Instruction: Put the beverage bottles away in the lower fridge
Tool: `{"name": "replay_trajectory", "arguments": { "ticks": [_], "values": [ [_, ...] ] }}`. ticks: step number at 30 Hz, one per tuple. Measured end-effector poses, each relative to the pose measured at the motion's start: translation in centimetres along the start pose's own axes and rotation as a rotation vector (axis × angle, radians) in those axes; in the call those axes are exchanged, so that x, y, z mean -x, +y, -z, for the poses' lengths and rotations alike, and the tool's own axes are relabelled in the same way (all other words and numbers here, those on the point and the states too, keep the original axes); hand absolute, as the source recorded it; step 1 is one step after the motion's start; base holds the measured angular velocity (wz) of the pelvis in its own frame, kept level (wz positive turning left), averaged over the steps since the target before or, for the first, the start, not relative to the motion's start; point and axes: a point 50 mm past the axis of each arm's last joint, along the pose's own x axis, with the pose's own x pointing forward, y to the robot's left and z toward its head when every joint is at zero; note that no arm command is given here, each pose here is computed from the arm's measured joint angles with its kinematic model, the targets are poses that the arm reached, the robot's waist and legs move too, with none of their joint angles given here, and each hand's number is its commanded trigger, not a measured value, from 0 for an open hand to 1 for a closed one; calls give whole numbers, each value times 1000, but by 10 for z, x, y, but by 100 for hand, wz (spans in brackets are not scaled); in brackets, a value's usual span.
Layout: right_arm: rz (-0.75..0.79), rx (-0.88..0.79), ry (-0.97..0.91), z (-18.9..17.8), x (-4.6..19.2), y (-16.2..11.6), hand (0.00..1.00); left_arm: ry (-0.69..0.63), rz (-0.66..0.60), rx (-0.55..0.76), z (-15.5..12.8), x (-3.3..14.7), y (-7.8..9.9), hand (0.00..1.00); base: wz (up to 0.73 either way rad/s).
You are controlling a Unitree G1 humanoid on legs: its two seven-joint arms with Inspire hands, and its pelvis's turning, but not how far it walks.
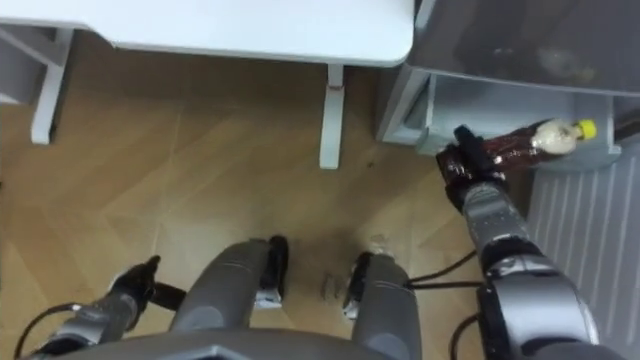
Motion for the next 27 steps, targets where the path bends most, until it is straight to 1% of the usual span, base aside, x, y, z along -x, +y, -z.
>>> {"name": "replay_trajectory", "arguments": {
  "ticks": [6,11,15,19,27],
  "values": [
    [-75,-31,-44,-20,-2,32,100,-24,-44,5,-10,-1,3,0,3],
    [-101,-26,-62,-28,-1,46,100,-18,-40,-28,-11,-2,2,0,1],
    [-169,-25,-86,-40,2,73,100,-35,-60,-15,-18,-3,5,0,2],
    [-214,-25,-116,-51,6,93,100,-33,-77,-23,-18,-2,5,0,5],
    [-199,-29,-173,-74,13,117,100,-40,-97,-26,-19,-1,6,0,9]
  ]
}}
